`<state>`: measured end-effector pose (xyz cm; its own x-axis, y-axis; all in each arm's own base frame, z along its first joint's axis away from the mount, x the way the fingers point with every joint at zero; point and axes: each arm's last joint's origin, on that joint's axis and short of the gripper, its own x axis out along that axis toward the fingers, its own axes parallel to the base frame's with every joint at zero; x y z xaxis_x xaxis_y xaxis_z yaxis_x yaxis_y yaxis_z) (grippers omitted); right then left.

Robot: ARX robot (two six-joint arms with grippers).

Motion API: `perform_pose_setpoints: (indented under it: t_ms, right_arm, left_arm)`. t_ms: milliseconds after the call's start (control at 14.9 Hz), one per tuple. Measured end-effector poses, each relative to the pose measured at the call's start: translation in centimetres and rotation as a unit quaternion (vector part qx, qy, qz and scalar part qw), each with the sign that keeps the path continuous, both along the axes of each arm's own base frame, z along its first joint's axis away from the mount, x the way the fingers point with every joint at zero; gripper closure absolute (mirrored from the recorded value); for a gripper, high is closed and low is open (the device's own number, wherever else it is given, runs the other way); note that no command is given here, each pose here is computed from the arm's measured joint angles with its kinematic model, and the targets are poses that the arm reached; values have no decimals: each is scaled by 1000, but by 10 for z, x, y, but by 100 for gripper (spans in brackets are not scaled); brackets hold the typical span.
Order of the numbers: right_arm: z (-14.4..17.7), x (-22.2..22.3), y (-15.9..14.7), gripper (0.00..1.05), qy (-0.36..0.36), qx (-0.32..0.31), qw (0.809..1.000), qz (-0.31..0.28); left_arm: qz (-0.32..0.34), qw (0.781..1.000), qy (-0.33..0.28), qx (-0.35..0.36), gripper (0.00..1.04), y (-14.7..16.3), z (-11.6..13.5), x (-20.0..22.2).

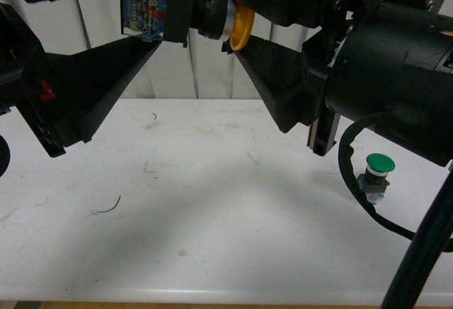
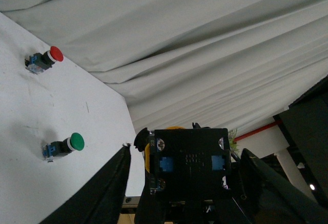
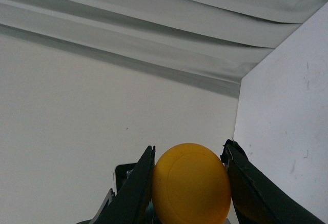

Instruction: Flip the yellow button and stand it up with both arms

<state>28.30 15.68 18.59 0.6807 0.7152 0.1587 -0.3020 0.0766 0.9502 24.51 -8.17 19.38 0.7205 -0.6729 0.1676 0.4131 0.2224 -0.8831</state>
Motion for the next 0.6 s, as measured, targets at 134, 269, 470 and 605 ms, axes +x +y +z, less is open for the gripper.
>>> perform_pose_setpoints:
  t_ms: [134, 269, 470, 605]
  right_arm:
    - [0, 3, -5, 69, 1, 1, 1000, -8]
    - [1, 6, -9, 69, 0, 2, 1000, -16]
    - [3, 8, -11, 69, -3, 5, 1000, -19]
    - [3, 8, -11, 70, -3, 5, 1000, -24]
  left_arm:
    - [8, 1000, 0, 0, 21, 6, 0, -1]
    - [18, 1000, -15, -2, 6, 14, 6, -9]
    - [44, 998, -52, 4, 7, 29, 16, -22]
    - [73, 993, -86, 28, 7, 40, 20, -38]
